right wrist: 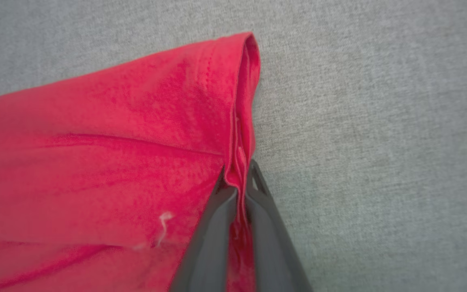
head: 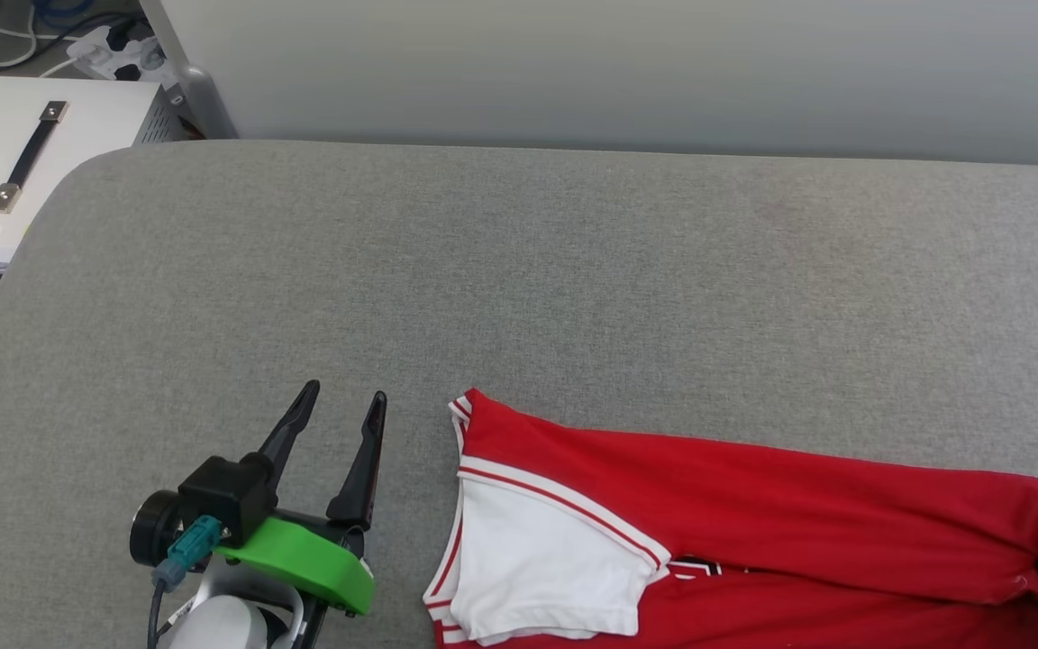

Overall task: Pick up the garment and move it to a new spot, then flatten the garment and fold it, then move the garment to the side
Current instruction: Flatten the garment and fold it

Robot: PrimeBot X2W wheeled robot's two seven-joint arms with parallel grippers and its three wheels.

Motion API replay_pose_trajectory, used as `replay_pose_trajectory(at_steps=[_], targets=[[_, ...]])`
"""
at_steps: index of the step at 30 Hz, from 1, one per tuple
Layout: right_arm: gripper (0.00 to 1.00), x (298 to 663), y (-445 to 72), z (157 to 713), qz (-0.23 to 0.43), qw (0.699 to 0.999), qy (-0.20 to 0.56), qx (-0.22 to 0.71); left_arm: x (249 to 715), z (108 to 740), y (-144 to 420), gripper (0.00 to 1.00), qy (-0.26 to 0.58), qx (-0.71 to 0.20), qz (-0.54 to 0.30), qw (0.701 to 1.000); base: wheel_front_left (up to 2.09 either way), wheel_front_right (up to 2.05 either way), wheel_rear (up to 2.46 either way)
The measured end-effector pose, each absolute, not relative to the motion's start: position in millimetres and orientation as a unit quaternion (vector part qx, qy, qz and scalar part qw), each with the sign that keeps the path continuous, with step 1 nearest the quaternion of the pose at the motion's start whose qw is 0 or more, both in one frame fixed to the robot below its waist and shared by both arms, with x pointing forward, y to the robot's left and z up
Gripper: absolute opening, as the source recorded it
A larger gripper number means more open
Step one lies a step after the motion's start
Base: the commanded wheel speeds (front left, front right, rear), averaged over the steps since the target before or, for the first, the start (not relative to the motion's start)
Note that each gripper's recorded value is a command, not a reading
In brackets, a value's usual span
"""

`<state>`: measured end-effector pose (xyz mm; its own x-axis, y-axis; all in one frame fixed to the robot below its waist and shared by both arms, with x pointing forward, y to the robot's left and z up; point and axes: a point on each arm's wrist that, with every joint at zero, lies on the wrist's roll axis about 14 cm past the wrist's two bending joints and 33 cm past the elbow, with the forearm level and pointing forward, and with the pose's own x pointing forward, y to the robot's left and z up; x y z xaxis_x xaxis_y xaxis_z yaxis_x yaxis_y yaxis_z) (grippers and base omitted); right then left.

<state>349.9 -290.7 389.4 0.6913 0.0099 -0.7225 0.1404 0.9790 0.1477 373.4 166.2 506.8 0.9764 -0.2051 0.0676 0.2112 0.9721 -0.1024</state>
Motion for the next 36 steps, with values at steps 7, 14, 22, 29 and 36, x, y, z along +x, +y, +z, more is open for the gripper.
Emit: replay_pose_trajectory(at_steps=[7,14,22,29,36], targets=[[0.0,356.0,-288.1,395.8,-0.031,0.922,0.374,0.095,371.0,508.7,167.3,1.0,-0.031,-0.057,-0.103,0.993,0.0,0.0,0.0],[0.0,363.8,-273.8,419.7,-0.004,0.937,0.336,0.096,366.1,514.2,168.7,1.0,-0.039,-0.06,-0.1,0.992,0.0,0.0,0.0],[0.0,345.7,-218.3,439.3,0.071,0.934,0.326,0.124,346.9,518.8,174.0,1.0,-0.048,-0.066,-0.09,0.993,0.0,0.0,0.0],[0.0,339.5,-147.3,457.5,0.153,0.921,0.314,0.171,335.2,523.4,184.1,1.0,-0.058,-0.069,-0.073,0.993,0.0,0.0,0.0],[0.0,329.0,-69.1,473.3,0.246,0.892,0.317,0.208,325.4,524.7,189.3,1.0,-0.062,-0.07,-0.064,0.994,0.0,0.0,0.0]])
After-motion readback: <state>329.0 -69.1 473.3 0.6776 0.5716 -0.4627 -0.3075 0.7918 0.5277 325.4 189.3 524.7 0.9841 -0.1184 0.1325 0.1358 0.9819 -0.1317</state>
